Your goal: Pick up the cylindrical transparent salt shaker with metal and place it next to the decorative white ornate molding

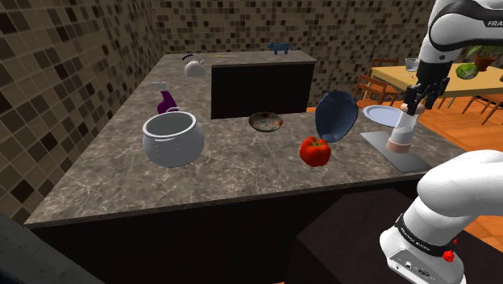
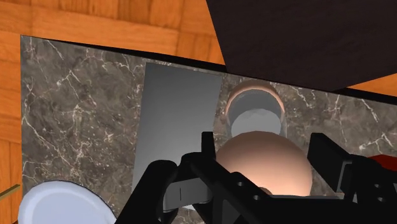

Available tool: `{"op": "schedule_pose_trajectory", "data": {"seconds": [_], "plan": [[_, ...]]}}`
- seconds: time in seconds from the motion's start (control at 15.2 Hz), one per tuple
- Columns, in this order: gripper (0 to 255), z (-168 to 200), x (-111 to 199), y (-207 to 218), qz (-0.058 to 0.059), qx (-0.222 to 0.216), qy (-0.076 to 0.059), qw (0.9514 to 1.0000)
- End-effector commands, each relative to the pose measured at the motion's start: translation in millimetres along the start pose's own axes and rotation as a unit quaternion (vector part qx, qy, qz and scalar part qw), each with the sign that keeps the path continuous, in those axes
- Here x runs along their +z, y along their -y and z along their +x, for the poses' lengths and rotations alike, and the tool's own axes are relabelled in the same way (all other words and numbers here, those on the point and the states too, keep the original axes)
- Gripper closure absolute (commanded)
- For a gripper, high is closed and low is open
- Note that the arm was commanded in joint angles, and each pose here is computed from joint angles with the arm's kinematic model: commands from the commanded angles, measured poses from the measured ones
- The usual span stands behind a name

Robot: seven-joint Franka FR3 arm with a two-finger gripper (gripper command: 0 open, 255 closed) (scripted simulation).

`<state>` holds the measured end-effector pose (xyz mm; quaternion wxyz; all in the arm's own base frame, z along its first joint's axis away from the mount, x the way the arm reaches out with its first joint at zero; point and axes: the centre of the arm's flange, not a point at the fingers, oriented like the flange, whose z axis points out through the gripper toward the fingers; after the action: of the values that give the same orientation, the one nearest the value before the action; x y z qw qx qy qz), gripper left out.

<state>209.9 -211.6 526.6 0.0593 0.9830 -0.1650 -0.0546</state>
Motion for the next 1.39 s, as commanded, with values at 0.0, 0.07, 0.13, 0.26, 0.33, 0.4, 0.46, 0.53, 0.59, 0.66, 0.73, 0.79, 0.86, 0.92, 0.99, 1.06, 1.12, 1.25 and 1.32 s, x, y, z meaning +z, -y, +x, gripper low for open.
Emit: {"op": "schedule_pose_trajectory", "data": {"seconds": [0.0,0.07,0.13,0.26,0.33,0.4,0.46,0.53,0.59,0.66,0.73,0.79,0.86,0.92,0.99,1.06,1.12,1.25,1.32], "plan": [[255,0.8,10.7,2.1,0.000,0.000,0.000,1.0000],[255,1.3,15.9,2.8,0.000,0.000,0.000,1.0000],[255,1.7,21.1,3.5,0.000,0.000,0.000,1.0000],[255,2.6,31.5,4.9,0.000,0.000,0.000,1.0000],[255,3.1,36.8,5.6,0.000,0.000,0.000,1.0000],[255,3.6,42.0,6.3,0.000,0.000,0.000,1.0000],[255,4.0,47.2,7.1,0.000,0.000,0.000,1.0000],[255,4.5,52.4,7.8,0.000,0.000,0.000,1.0000],[255,5.0,57.6,8.5,0.000,0.000,0.000,1.0000],[255,5.4,62.8,9.2,0.000,0.000,0.000,1.0000],[255,5.9,68.0,9.9,0.000,0.000,0.000,1.0000],[255,6.4,73.2,10.6,0.000,0.000,0.000,1.0000],[255,6.8,78.5,11.3,0.000,0.000,0.000,1.0000],[255,7.3,83.7,12.0,0.000,0.000,0.000,1.0000],[255,7.7,88.9,12.7,0.000,0.000,0.000,1.0000],[255,8.2,94.1,13.4,0.000,0.000,0.000,1.0000],[255,8.7,99.3,14.2,0.000,0.000,0.000,1.0000],[255,9.6,109.7,15.6,0.000,0.000,0.000,1.0000],[255,10.1,114.9,16.3,0.000,0.000,0.000,1.0000]]}}
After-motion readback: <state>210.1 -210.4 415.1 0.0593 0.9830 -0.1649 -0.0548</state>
